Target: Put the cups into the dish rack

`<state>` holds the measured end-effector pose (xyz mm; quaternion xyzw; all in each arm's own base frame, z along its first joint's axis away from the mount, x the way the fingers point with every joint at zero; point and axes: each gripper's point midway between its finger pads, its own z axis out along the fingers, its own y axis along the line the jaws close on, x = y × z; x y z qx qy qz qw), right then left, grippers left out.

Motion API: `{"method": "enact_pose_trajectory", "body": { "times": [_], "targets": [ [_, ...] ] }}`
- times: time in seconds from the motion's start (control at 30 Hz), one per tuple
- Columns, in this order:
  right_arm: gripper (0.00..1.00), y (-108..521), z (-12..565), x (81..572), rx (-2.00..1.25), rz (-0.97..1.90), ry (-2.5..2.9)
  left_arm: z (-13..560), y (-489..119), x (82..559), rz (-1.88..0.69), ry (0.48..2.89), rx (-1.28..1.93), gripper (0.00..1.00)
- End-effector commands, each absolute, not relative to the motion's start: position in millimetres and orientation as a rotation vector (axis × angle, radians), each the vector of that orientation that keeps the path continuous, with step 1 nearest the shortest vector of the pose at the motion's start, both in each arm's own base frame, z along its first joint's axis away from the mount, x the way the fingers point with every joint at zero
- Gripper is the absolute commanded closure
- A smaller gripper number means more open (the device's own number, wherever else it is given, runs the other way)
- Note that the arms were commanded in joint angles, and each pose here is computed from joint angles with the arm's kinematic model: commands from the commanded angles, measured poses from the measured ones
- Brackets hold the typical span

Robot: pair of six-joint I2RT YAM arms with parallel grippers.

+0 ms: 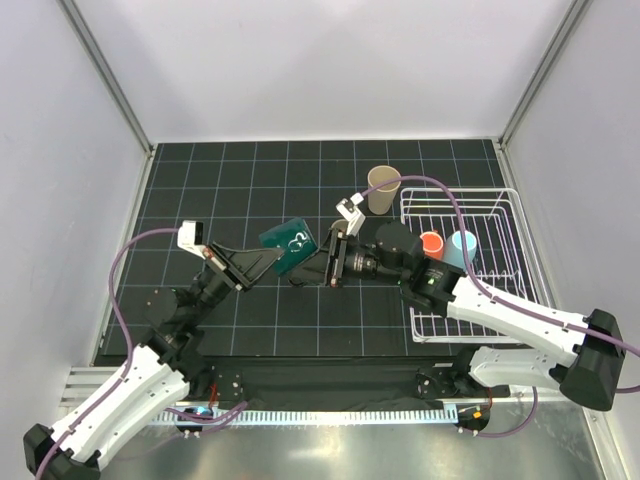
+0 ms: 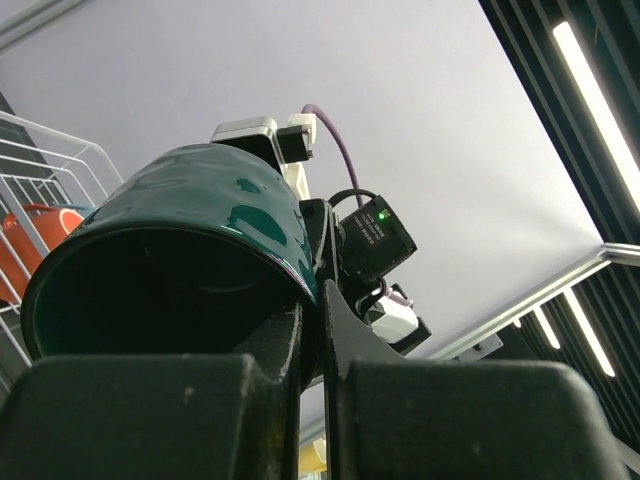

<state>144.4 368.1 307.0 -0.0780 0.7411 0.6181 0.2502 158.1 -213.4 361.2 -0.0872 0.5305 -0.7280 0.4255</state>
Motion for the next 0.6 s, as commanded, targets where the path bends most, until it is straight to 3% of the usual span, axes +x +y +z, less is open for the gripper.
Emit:
{"method": "enact_pose_trajectory", "body": {
  "times": [0.0, 0.1, 0.13, 0.2, 0.23, 0.4, 0.43, 0.47, 0.5, 0.57],
  "targets": [
    [0.58, 373, 325, 158, -0.138, 1.712, 1.92, 397, -203, 134, -1.897, 1.153, -0.118, 1.0],
    [0.59, 375, 324, 161, -0.101, 1.72, 1.92, 396, -203, 134, -1.897, 1.147, -0.118, 1.0],
    [0.64, 375, 325, 162, -0.096, 1.724, 1.913, 395, -203, 135, -1.897, 1.148, -0.121, 1.0],
    [0.89, 376, 323, 164, -0.085, 1.716, 1.917, 393, -204, 136, -1.901, 1.154, -0.119, 1.0],
    [0.96, 375, 322, 168, -0.067, 1.696, 1.917, 394, -204, 134, -1.905, 1.153, -0.114, 1.0],
    [0.96, 372, 316, 172, -0.082, 1.64, 1.916, 379, -207, 142, -1.894, 1.218, -0.167, 0.96],
    [0.96, 371, 314, 172, -0.081, 1.627, 1.923, 373, -208, 146, -1.885, 1.242, -0.196, 0.9],
    [0.96, 368, 309, 173, -0.085, 1.595, 1.933, 368, -208, 148, -1.874, 1.262, -0.211, 0.68],
    [0.96, 366, 307, 174, -0.087, 1.578, 1.941, 364, -207, 149, -1.865, 1.279, -0.225, 0.55],
    [0.96, 361, 299, 177, -0.082, 1.529, 1.969, 345, -208, 157, -1.808, 1.359, -0.274, 0.36]
  ]
}}
